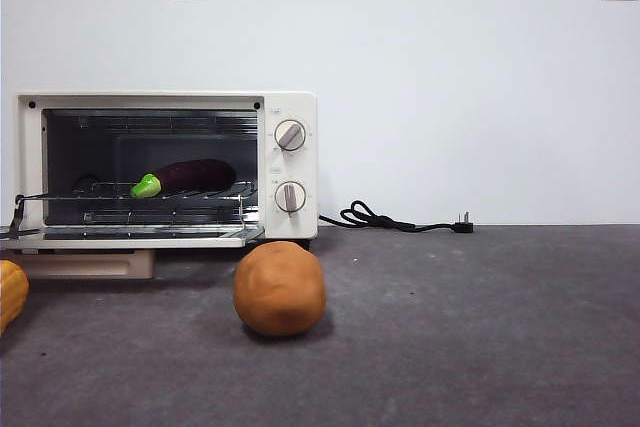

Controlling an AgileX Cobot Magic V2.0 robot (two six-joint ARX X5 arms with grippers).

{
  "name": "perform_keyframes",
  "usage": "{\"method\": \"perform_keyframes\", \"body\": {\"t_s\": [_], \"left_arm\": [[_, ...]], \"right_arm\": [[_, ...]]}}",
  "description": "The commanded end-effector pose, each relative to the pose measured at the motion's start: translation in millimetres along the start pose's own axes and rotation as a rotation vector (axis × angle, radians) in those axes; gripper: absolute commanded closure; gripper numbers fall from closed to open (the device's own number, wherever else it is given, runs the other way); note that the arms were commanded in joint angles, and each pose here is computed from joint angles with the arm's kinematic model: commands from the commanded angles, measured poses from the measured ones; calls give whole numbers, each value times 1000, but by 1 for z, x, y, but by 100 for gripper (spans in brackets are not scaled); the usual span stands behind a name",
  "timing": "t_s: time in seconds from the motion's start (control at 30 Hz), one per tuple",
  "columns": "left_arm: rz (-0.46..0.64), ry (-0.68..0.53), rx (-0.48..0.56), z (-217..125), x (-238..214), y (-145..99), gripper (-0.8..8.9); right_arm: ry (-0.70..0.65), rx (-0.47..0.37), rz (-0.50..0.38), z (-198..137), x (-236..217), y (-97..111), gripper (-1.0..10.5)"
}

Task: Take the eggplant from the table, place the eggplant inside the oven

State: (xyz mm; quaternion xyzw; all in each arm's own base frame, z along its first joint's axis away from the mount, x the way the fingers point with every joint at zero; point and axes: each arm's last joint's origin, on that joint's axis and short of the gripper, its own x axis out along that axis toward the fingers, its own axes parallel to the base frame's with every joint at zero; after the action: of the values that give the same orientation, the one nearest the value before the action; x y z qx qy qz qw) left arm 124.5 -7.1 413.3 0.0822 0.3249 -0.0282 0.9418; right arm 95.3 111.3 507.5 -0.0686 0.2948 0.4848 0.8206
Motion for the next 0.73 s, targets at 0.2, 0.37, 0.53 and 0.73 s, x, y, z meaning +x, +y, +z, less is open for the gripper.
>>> {"method": "perform_keyframes", "body": {"t_s": [0.2,0.37,0.53,0.73], "left_arm": [[-119,35,-198,-26,68,25,820],[-182,121,-340,-50,119,47,820],[-195,173,-423,-65,153,68,820],[-245,145,-504,-74,179,94,820]], "right_arm": [[-77,-28,-19,-17,-38,9,959],[-135,-42,-18,-29,-61,15,959],[-201,-52,-56,-43,-85,20,959],[-283,-52,-135,-60,-112,24,959]]}}
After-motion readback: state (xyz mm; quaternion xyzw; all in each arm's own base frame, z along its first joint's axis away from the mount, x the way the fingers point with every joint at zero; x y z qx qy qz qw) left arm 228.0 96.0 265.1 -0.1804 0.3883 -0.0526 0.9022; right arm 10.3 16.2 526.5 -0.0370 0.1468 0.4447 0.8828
